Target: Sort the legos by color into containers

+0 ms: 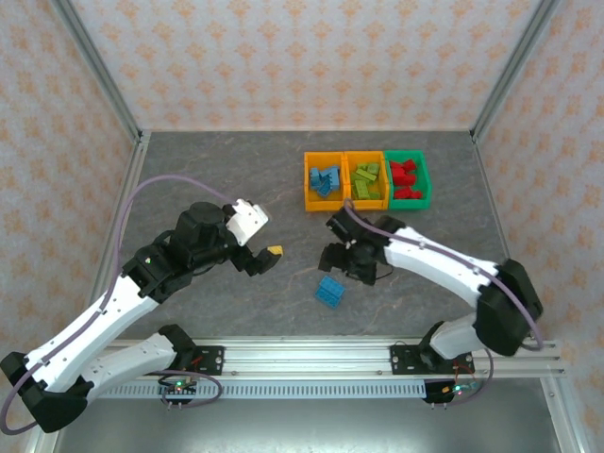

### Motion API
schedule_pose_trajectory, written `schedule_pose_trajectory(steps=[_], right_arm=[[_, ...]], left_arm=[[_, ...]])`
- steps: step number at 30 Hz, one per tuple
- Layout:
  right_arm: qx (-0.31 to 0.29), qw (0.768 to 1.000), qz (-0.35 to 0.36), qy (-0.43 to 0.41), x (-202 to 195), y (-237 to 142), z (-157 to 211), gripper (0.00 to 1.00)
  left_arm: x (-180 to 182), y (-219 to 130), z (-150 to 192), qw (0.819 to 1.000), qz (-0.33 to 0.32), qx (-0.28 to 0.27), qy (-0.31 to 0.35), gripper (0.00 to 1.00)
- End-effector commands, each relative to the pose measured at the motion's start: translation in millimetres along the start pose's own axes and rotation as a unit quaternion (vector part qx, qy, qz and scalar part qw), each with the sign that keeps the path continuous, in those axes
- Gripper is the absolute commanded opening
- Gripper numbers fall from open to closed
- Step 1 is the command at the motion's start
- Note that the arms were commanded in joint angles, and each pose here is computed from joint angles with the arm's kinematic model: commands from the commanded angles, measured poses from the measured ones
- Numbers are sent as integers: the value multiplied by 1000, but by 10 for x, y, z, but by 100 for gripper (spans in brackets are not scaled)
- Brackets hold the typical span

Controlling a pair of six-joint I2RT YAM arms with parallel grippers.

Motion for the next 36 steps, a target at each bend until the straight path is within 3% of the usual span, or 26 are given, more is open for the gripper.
schedule_pose_trajectory(steps=[1, 6, 21, 30, 36], right_arm=[[61, 996, 15, 55, 18, 214, 130, 93], [116, 990, 47, 66, -10, 461, 212, 97], [155, 984, 40, 84, 73, 804, 49, 93], [143, 978, 99, 116, -265, 775, -35, 70], [83, 985, 86, 125, -271, 545, -293, 58]], left_arm=[[-17, -2, 105, 1000, 2, 18, -3, 98], [-16, -25, 169, 1000, -1, 24, -8, 98], [-8, -7, 294, 1000, -6, 27, -2, 98], [2, -12, 333, 1000, -9, 29, -2, 98], [17, -28, 332, 1000, -14, 28, 1, 98]])
Point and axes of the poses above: each hand's point on the last joint's axis, 136 mm out from that joint toward the fingers, its own y axis out along the fingers, its own x axis along the line the jaws close on, z = x × y, the point moved 1 cm from there along -y, back along the fingers, and after that the axes turned 7 degrees about -y, right-handed, at the moved point
